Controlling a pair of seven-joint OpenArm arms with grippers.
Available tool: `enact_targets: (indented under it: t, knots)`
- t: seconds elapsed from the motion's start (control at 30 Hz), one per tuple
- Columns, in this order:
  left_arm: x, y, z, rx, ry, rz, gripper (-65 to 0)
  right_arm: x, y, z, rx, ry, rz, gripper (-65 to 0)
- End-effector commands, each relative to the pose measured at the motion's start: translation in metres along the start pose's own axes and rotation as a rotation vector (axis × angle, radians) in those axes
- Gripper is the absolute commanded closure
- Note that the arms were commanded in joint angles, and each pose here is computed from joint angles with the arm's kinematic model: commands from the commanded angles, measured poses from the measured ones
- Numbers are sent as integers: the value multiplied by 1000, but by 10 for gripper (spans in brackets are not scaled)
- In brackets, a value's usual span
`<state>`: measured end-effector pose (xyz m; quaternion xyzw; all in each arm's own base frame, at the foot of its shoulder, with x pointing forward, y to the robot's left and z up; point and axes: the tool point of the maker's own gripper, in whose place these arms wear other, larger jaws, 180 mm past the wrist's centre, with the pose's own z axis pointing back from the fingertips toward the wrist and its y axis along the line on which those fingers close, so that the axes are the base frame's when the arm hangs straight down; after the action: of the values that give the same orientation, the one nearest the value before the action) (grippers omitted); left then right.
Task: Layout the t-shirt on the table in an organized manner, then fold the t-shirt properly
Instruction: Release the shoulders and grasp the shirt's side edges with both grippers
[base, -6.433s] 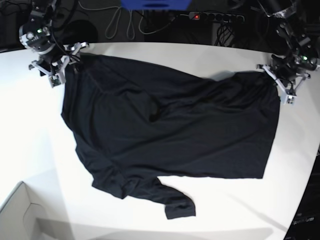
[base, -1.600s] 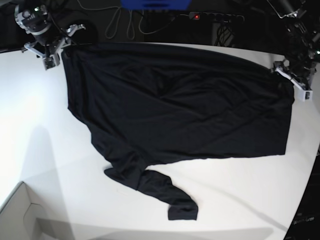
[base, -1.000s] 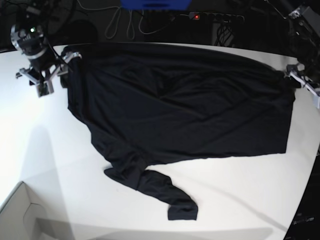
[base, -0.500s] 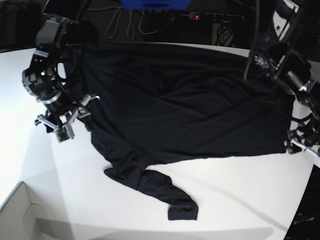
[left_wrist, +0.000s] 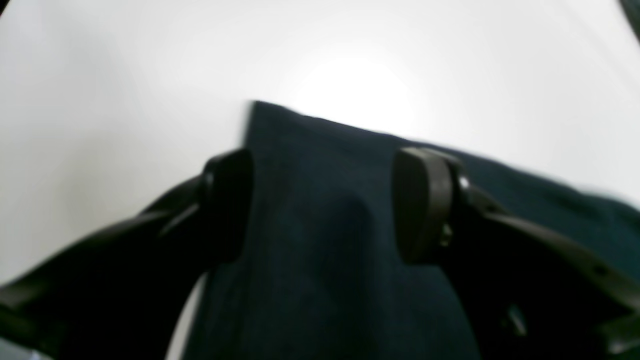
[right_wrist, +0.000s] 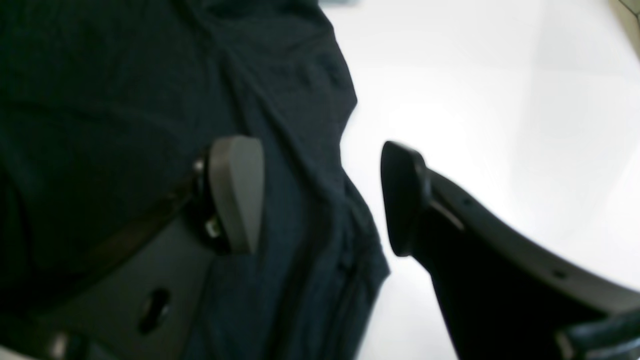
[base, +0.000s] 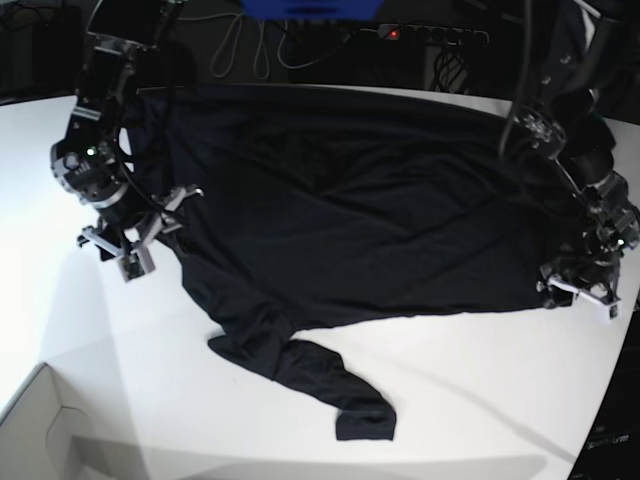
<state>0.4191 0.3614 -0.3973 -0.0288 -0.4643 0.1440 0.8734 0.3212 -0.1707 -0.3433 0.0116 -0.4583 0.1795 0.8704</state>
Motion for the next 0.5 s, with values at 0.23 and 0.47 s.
enact_targets:
  t: [0.23, 0.47]
  knots:
    - [40, 27, 3, 80, -113, 38, -420, 15, -11, 3, -20, -52, 17, -383]
    - [26, 11, -4, 53, -64, -15, -420, 16, -10, 3, -19, -53, 15, -383]
